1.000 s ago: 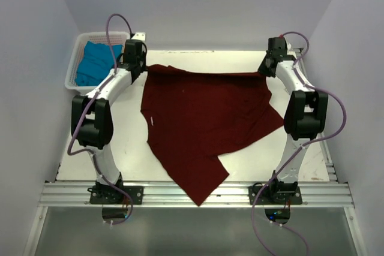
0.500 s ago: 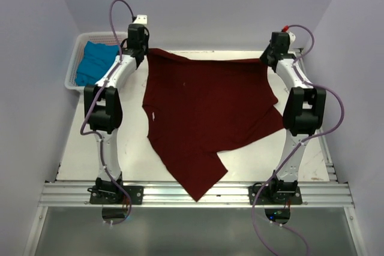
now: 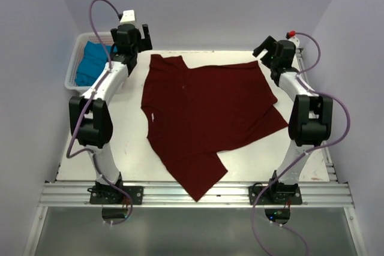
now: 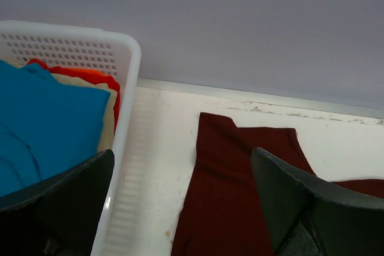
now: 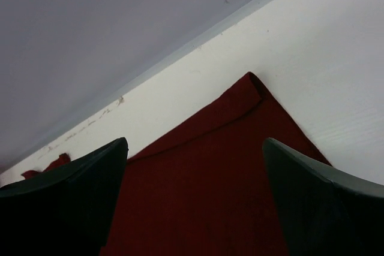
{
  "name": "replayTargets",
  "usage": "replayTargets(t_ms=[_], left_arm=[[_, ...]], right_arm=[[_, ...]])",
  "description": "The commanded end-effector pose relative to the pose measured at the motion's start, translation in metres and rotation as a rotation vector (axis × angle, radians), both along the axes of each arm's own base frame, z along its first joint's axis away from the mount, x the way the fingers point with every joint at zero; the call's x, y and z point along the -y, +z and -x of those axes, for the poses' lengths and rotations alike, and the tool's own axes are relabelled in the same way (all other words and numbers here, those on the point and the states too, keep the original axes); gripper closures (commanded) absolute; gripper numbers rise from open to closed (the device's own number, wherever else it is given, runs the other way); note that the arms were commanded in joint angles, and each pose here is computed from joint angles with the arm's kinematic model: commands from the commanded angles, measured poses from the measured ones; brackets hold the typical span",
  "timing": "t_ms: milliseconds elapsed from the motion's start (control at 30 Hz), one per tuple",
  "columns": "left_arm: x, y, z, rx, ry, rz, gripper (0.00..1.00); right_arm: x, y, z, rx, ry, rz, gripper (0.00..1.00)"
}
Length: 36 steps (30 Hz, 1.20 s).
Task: Fold and stack the t-shirts
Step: Flatten the tshirt out
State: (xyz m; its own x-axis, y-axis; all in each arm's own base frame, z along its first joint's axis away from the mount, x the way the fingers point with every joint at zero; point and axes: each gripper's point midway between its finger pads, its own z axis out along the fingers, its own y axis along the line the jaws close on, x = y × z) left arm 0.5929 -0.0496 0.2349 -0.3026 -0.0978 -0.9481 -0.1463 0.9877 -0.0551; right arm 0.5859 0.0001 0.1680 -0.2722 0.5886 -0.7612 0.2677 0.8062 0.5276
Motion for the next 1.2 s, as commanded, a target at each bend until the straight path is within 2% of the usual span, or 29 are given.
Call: replayTargets(t_ms=[0, 33, 133, 200, 233, 267, 300, 333, 367, 433, 533, 667, 800, 967, 1167], left_arm=[[0.016, 0.046, 0.033, 0.123, -0.032, 0.088, 0.00], [0.021, 0.037, 0.041, 0.099, -0.039, 0.095, 0.00], [0.047, -0.013, 0.073, -0.048, -0.091, 0.141, 0.01], [0.067, -0.051, 0.095, -0.161, -0.155, 0.166, 0.15], [0.074, -0.063, 0.103, -0.203, -0.177, 0.174, 0.27], [0.081, -0.077, 0.114, -0.263, -0.197, 0.180, 0.45], [0.093, -0.091, 0.126, -0.306, -0.225, 0.175, 0.80], [0.099, -0.097, 0.134, -0.326, -0.235, 0.178, 0.94], [0.104, -0.104, 0.143, -0.358, -0.230, 0.192, 1.00], [0.125, -0.114, 0.165, -0.396, -0.293, 0.220, 1.00], [0.142, -0.126, 0.192, -0.424, -0.327, 0.242, 1.00], [0.130, -0.164, 0.204, -0.503, -0.232, 0.201, 1.00], [0.114, -0.200, 0.200, -0.595, -0.122, 0.132, 1.00], [0.095, -0.212, 0.184, -0.603, -0.011, 0.057, 1.00], [0.065, -0.215, 0.152, -0.592, 0.079, 0.067, 1.00]], right_arm=[[0.000, 0.076, 0.024, 0.189, 0.014, 0.074, 0.01], [0.000, 0.084, 0.036, 0.191, 0.008, 0.084, 0.01], [0.003, 0.061, 0.059, 0.092, 0.006, 0.110, 0.02], [0.005, 0.045, 0.069, 0.015, 0.006, 0.125, 0.12], [0.004, 0.033, 0.076, -0.040, 0.017, 0.129, 0.37], [0.003, 0.023, 0.082, -0.093, 0.030, 0.138, 0.56], [0.003, 0.016, 0.087, -0.133, 0.039, 0.142, 0.78], [0.002, 0.001, 0.100, -0.210, 0.047, 0.141, 1.00], [0.006, -0.007, 0.109, -0.250, 0.019, 0.133, 1.00], [0.012, -0.024, 0.132, -0.352, -0.032, 0.128, 1.00], [0.019, -0.038, 0.159, -0.412, -0.088, 0.131, 1.00], [0.028, -0.050, 0.178, -0.449, -0.120, 0.167, 1.00], [0.028, -0.058, 0.185, -0.491, -0.122, 0.166, 1.00], [0.030, -0.067, 0.192, -0.536, -0.136, 0.166, 1.00], [0.039, -0.077, 0.214, -0.603, -0.188, 0.193, 1.00]])
